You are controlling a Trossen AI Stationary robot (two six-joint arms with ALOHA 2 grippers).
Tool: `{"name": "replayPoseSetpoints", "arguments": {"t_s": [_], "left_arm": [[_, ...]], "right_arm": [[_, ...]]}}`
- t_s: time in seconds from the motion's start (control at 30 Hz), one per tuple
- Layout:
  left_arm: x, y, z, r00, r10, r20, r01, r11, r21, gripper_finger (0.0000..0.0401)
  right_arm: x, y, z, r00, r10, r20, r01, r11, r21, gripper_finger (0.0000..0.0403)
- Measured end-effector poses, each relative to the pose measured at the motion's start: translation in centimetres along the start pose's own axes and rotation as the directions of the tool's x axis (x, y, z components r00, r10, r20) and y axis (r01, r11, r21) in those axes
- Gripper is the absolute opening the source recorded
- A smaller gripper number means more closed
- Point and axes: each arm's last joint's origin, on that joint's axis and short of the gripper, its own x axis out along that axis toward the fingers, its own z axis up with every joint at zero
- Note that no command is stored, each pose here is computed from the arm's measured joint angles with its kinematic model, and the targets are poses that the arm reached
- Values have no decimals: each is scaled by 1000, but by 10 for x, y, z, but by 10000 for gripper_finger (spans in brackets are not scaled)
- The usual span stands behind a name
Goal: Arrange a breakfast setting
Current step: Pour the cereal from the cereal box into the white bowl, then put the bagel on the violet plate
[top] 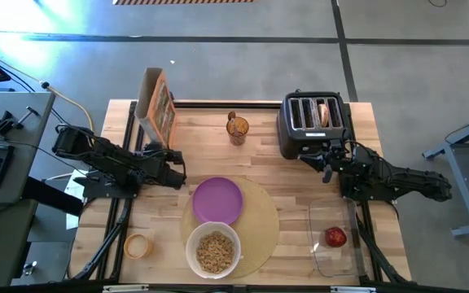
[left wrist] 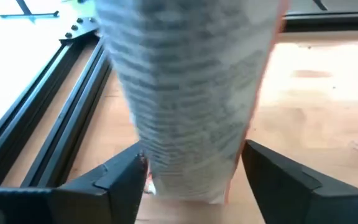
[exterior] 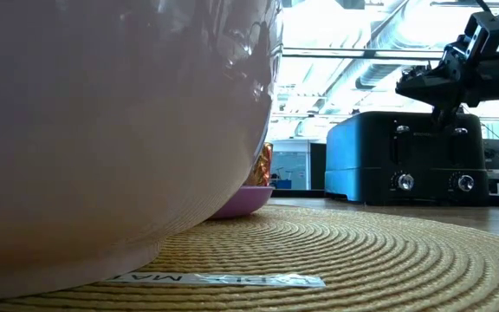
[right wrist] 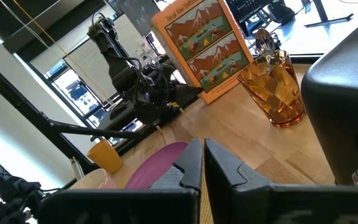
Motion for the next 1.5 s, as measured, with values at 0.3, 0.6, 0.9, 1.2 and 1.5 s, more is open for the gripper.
{"name": "replayPoseSetpoints", "arguments": {"t_s": [0.3, 0.6, 0.9, 1.2, 1.5], "left_arm": [[-3, 0, -4, 999, -7, -54, 5, 1000, -31, 296], [-16, 3, -12, 993, -60, -101, 56, 998, -38, 310], [-34, 9, -15, 976, -150, -159, 147, 989, -30, 311], [-59, 14, -15, 919, -363, -154, 362, 931, -39, 310], [-83, 15, -8, 805, -577, -135, 576, 816, -53, 310]], "right_arm": [[0, 0, 0, 1000, 0, 0, 0, 1000, 0, 0], [0, 0, 0, 1000, 0, 0, 0, 1000, 0, 0], [0, 0, 0, 1000, 0, 0, 0, 1000, 0, 0], [0, 0, 0, 1000, 0, 0, 0, 1000, 0, 0], [0, 0, 0, 1000, 0, 0, 0, 1000, 0, 0]]}}
